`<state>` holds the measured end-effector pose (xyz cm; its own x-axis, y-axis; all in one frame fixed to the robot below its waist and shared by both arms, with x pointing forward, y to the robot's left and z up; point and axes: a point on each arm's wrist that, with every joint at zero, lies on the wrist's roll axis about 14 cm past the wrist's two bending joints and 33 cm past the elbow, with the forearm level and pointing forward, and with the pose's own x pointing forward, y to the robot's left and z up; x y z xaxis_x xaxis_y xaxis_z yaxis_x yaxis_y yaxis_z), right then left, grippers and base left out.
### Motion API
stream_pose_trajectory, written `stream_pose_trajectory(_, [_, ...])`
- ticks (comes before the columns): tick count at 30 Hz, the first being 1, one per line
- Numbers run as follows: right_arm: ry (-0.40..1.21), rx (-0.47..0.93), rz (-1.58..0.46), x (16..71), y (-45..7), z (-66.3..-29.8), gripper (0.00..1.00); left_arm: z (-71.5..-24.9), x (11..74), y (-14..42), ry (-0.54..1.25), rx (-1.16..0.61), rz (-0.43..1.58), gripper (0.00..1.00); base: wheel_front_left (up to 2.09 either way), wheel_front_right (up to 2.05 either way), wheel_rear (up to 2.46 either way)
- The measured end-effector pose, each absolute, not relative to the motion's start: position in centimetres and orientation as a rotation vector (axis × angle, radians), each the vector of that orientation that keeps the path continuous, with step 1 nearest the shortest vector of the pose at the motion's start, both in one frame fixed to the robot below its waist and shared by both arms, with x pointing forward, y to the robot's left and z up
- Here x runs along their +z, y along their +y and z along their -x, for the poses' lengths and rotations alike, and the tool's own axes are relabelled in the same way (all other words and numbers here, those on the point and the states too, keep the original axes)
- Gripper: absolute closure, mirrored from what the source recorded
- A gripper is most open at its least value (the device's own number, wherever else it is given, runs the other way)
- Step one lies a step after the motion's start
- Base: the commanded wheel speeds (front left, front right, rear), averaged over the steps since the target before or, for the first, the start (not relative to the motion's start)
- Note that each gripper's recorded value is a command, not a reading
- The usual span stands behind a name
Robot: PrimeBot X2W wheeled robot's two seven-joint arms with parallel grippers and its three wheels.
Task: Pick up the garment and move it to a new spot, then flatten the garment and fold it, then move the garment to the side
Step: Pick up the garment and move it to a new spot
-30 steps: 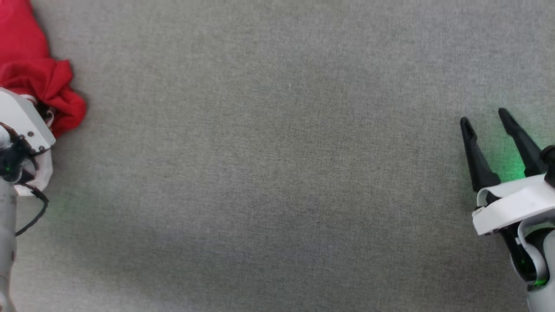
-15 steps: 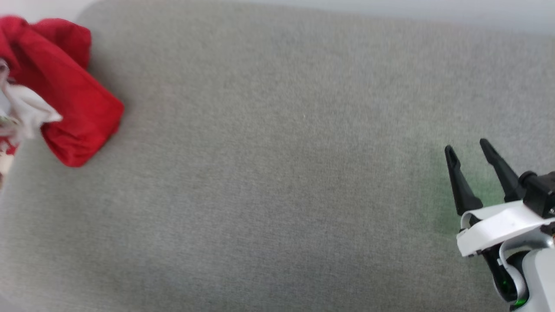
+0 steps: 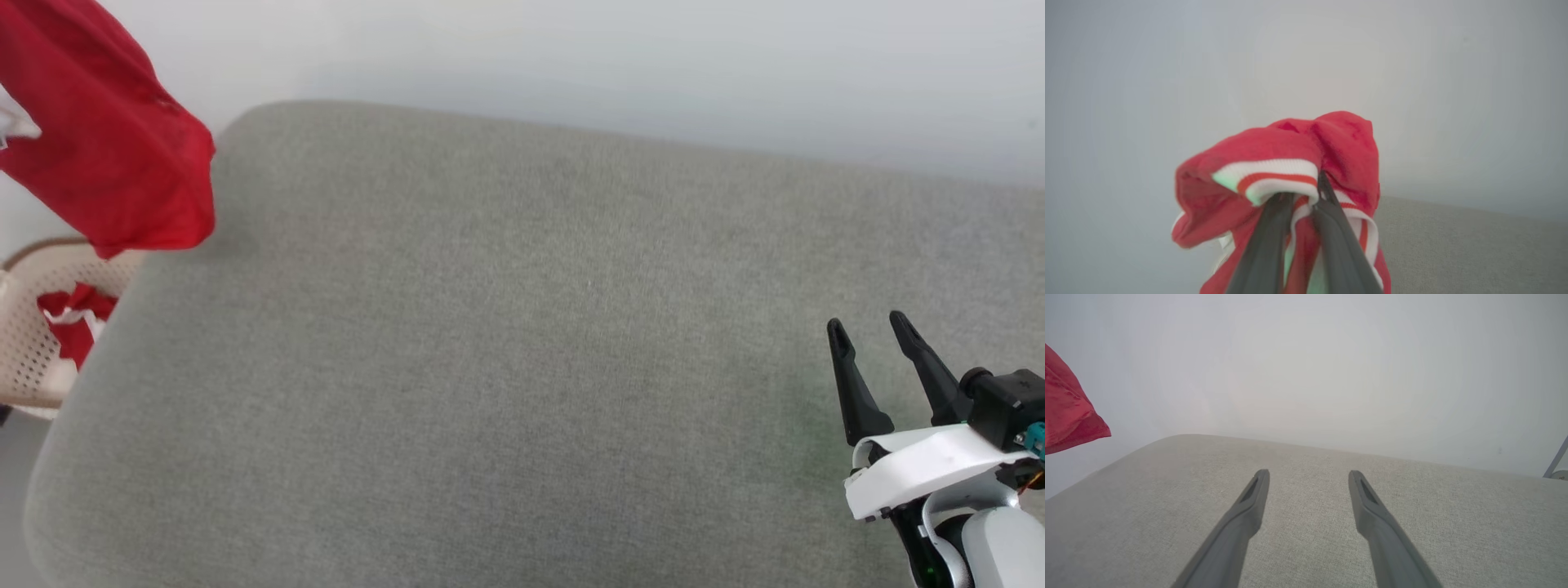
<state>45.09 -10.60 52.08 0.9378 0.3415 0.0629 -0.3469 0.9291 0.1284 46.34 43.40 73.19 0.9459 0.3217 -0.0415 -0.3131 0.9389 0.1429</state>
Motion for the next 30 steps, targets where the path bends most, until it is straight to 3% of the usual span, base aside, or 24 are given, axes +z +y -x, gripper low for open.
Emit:
stream_pose_trajectory(12, [-0.095, 0.270, -0.137, 53.8, -13.5, -43.6, 0.00, -46.8, 77.0, 37.8, 0.011, 0.172, -0.154, 1.00, 0.00, 0.00, 0.00])
stream_pose_trajectory(30, [-0.137, -0.066, -0.109, 54.3, -25.4, -39.1, 0.00, -50.2, 74.4, 15.7, 0.064, -0.312, -0.161, 1.00, 0.00, 0.00, 0.00])
